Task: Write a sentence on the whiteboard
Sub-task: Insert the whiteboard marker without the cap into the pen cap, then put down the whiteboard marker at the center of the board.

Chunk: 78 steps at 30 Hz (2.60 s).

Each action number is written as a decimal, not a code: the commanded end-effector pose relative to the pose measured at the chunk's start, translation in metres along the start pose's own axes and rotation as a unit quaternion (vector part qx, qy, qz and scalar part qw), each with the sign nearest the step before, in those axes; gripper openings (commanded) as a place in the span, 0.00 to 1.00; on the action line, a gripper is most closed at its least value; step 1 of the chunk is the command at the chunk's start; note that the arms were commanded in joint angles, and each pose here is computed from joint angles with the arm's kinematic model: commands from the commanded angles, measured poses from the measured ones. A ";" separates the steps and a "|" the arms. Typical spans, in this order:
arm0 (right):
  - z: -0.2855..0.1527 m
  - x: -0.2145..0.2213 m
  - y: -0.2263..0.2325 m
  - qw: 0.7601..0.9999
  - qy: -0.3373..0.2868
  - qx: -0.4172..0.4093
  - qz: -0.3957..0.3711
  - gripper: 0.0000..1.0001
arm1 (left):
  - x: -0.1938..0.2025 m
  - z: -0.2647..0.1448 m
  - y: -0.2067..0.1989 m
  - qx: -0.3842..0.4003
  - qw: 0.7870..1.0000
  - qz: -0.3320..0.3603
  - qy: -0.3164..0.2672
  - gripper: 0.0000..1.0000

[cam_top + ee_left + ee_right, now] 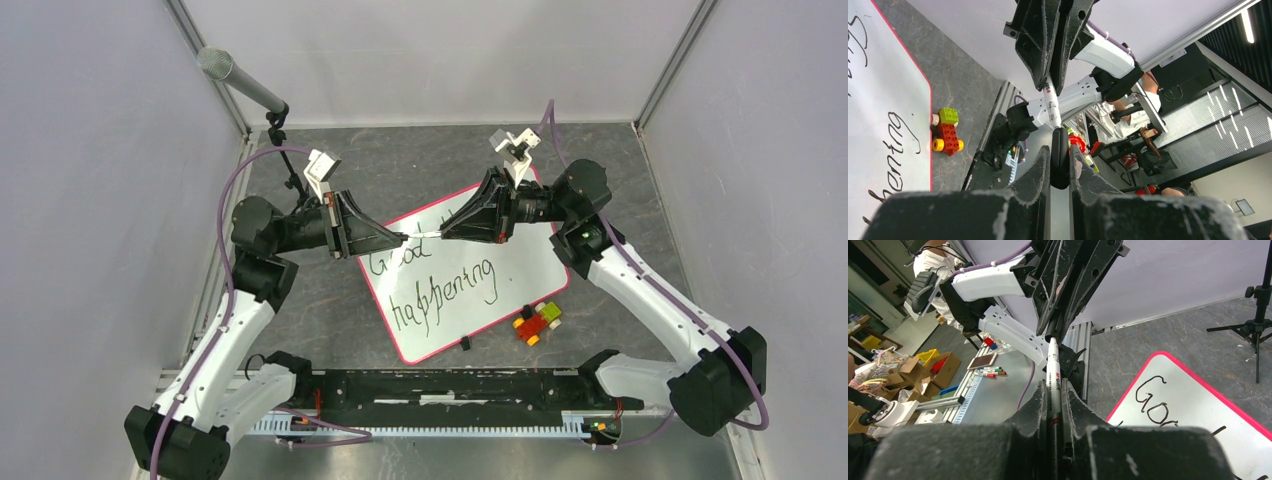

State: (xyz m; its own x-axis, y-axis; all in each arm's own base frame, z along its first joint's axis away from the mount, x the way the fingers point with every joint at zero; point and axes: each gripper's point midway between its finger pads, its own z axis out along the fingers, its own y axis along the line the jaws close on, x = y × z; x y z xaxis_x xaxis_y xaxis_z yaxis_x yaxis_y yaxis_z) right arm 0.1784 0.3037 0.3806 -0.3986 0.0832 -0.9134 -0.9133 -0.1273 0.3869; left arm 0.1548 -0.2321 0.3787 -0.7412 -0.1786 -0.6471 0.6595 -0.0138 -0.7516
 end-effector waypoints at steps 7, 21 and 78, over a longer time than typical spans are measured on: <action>0.011 -0.015 0.001 0.999 -0.004 0.000 -0.033 0.00 | -0.007 0.008 0.002 -0.017 0.999 0.037 0.013 0.03; 0.023 -0.008 0.005 0.999 0.014 -0.016 -0.040 0.00 | 0.003 0.029 0.001 0.021 0.998 0.011 0.053 0.02; -0.089 -0.012 -0.070 0.969 0.047 0.210 -0.120 0.93 | -0.004 -0.203 0.156 -0.580 0.785 0.214 0.051 0.02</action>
State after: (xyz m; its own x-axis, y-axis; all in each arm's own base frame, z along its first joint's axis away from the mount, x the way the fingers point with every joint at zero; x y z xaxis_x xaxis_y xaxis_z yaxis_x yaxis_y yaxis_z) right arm 0.2577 0.2345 0.3470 -0.2481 -0.0150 -0.9686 -0.9303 0.2827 0.2339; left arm 0.2316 -0.0761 0.2707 -0.5119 0.0133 -0.8590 0.4258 0.8724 -0.2402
